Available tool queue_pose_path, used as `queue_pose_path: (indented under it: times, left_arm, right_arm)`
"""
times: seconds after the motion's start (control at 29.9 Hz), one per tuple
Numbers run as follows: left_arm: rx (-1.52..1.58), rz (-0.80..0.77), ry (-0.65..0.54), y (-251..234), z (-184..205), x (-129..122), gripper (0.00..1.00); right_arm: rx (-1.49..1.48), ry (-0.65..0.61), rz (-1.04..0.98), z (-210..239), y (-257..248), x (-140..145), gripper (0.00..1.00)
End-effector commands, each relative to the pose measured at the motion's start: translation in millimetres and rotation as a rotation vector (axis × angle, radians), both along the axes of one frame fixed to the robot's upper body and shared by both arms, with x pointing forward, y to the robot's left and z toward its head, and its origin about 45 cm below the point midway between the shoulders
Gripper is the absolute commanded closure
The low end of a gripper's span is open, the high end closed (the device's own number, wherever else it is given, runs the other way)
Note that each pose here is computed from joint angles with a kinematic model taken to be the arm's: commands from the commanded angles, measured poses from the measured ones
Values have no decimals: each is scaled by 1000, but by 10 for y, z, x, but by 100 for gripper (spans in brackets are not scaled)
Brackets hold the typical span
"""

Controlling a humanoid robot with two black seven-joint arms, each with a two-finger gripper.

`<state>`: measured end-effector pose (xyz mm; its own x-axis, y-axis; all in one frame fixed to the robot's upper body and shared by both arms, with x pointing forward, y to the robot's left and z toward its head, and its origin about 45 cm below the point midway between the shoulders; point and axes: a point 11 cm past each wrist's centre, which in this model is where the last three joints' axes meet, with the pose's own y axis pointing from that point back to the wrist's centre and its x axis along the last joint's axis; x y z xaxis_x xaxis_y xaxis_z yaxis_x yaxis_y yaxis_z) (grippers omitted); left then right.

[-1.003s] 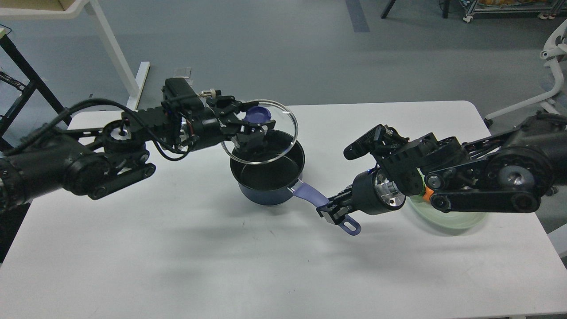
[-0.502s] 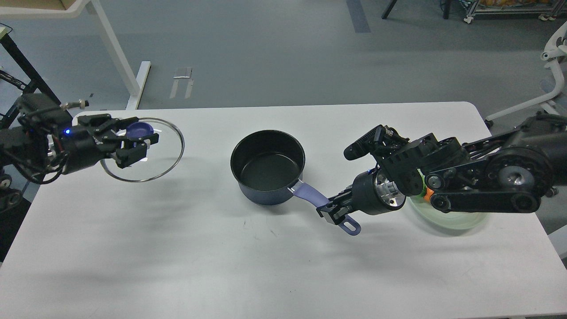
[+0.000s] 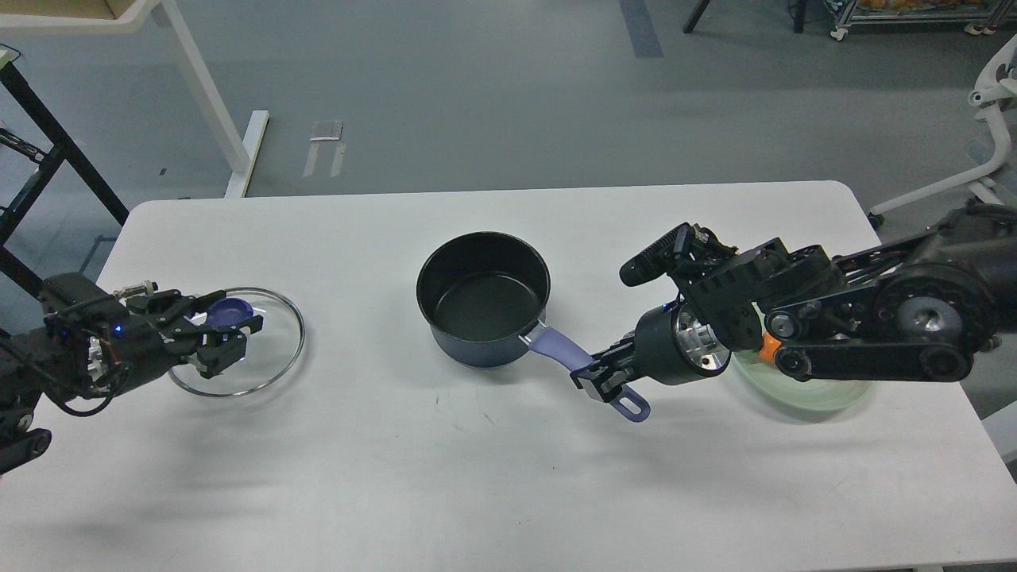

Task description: Open pot lid

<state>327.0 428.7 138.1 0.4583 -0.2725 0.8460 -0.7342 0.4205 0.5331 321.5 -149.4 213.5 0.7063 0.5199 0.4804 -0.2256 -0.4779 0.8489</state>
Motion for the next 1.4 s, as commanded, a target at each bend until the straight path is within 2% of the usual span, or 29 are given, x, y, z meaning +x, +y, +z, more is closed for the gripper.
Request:
queue_pose_path:
  times: [0.0,0.27,0.33,0.4,0.43,0.64,0.8,0.87,0.9,0.97,1.0,1.1,1.24,1.37]
  left_arm:
    - [-8,20,16,26,-64,-59,50]
    - [-4,22,27,19,-142,-82,41]
    - [-4,23,31,24,-161,-104,32]
    - [-4,23,31,24,-161,-104,16]
    - [-6,24,31,20,-161,-104,14]
    - [-6,26,31,27,-157,-105,12]
    - [-13,38,13,49,-100,-64,3]
    - [-31,67,-2,72,-44,-16,1]
    - [-54,94,-12,80,-14,16,1]
    - [-111,166,-39,117,66,89,1]
    - [-140,201,-56,134,120,137,1]
    - [-220,283,-101,154,286,294,1]
    - [-256,309,-132,145,414,406,1]
    - [-323,357,-162,136,599,561,1]
  right_arm:
    - [0,1,0,-1,-1,-4,79]
    - [1,2,0,1,2,-4,79]
    - [0,4,0,1,1,-5,79]
    - [0,4,0,1,1,-5,79]
    - [0,4,0,1,1,-5,79]
    - [0,4,0,1,1,-5,78]
    - [-1,3,0,-4,-3,-3,77]
    - [0,2,0,-1,1,-2,70]
    - [2,4,-1,0,3,-3,63]
    - [6,6,3,6,9,-5,38]
    - [7,8,3,6,11,-10,30]
    - [4,9,3,-5,1,-12,24]
    - [12,4,-8,21,-15,10,17]
    - [96,-46,-65,262,-14,177,6]
